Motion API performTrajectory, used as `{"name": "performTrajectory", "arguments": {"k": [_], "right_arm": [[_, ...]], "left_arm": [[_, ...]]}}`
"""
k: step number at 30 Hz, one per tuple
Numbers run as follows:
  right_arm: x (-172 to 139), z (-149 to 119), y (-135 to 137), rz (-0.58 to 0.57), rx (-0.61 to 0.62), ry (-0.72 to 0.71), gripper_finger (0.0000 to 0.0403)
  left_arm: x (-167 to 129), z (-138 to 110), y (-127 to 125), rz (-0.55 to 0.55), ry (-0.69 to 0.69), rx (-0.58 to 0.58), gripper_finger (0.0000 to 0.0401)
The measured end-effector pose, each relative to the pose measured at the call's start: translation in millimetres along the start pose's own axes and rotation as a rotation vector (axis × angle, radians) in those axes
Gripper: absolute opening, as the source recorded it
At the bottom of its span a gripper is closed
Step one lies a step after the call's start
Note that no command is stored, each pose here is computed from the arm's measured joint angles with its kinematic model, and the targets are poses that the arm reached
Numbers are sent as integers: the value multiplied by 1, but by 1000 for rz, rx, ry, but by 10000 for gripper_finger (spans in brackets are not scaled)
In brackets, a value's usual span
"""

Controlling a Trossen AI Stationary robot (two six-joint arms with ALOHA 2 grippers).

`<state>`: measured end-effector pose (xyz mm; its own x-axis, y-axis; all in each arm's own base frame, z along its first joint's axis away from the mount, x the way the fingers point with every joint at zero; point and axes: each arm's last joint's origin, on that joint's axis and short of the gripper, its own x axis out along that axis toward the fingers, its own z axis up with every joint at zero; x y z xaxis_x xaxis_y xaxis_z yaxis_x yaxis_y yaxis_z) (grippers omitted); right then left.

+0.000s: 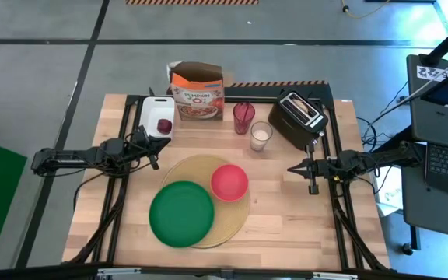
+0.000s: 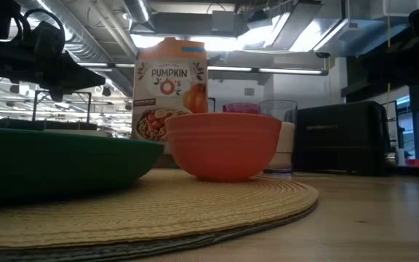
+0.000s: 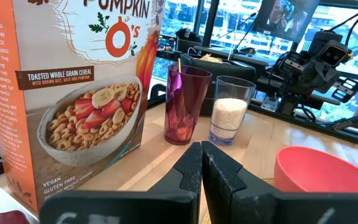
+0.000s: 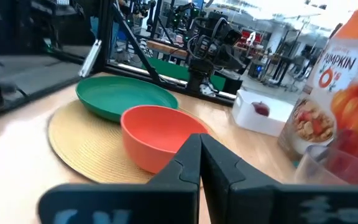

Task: Arrange a breakfast setting
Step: Pour the cereal from the box into the orange bowl

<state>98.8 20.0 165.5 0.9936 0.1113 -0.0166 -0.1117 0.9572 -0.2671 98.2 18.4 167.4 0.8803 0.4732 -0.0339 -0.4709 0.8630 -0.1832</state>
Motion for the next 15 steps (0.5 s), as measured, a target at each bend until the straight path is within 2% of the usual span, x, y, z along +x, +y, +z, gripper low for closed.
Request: {"name": "performTrajectory", "arguments": {"k": [7, 15], "right_arm": [[0, 0, -1, -17, -319, 1, 5], [0, 5, -2, -47, -380, -38, 5]], "left_arm": [[0, 0, 0, 0, 0, 0, 5], [0, 5, -1, -9, -46, -22, 5]]}}
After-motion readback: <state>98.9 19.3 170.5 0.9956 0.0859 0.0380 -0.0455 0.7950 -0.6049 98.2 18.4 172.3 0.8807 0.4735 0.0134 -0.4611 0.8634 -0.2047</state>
